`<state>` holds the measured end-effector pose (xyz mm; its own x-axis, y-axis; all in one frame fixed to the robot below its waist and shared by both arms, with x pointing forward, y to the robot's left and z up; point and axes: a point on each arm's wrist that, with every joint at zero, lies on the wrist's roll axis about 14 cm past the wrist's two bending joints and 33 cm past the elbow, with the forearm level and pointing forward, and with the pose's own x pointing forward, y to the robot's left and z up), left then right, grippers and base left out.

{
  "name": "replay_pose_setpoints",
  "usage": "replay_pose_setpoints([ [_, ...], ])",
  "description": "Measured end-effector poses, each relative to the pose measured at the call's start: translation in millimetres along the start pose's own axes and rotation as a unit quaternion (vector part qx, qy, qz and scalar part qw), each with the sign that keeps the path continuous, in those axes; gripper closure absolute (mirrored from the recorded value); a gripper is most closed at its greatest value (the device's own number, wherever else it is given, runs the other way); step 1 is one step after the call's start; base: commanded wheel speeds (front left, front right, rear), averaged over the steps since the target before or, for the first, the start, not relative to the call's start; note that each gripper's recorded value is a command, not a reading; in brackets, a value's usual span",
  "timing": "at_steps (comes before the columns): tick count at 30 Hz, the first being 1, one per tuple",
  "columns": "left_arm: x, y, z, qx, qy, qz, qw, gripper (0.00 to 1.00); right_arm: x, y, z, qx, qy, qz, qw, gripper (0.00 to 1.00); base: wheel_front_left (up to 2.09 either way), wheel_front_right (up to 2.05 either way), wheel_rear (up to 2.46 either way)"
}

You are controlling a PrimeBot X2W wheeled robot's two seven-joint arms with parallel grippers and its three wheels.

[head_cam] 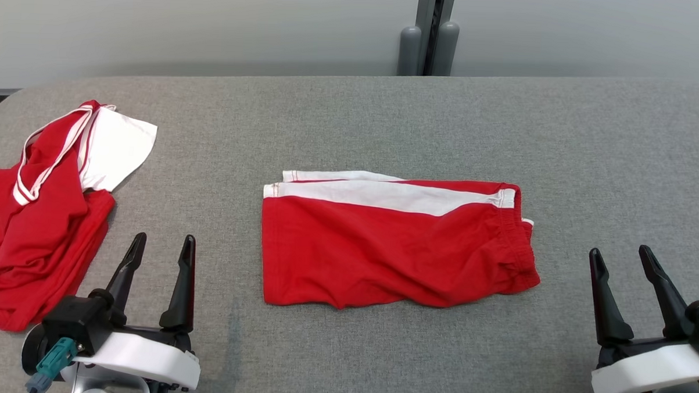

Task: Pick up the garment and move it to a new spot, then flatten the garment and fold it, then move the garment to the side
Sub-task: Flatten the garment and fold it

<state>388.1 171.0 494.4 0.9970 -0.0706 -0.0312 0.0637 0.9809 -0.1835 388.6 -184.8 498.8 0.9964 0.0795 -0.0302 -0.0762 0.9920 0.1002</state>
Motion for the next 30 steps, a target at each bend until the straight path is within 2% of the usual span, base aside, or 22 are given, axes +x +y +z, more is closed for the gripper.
replay_pose_setpoints([
  [10, 11, 5, -11, -0.003, 0.014, 0.008, 1.0, 0.0, 44, 21, -12, -0.008, 0.019, 0.047, 0.999, 0.0, 0.0, 0.0, 0.0],
  [19, 22, 10, -34, -0.011, 0.04, 0.013, 0.999, 0.0, 88, 35, -63, -0.003, 0.09, 0.077, 0.993, 0.0, 0.0, 0.0, 0.0],
  [25, 27, 15, -43, -0.011, 0.048, 0.017, 0.999, 0.0, 90, 36, -101, 0.018, 0.147, 0.071, 0.986, 0.0, 0.0, 0.0, 0.0],
  [30, 28, 12, -45, -0.013, 0.048, 0.014, 0.999, 0.0, 83, 33, -113, 0.038, 0.167, 0.06, 0.983, 0.0, 0.0, 0.0, 0.0],
])
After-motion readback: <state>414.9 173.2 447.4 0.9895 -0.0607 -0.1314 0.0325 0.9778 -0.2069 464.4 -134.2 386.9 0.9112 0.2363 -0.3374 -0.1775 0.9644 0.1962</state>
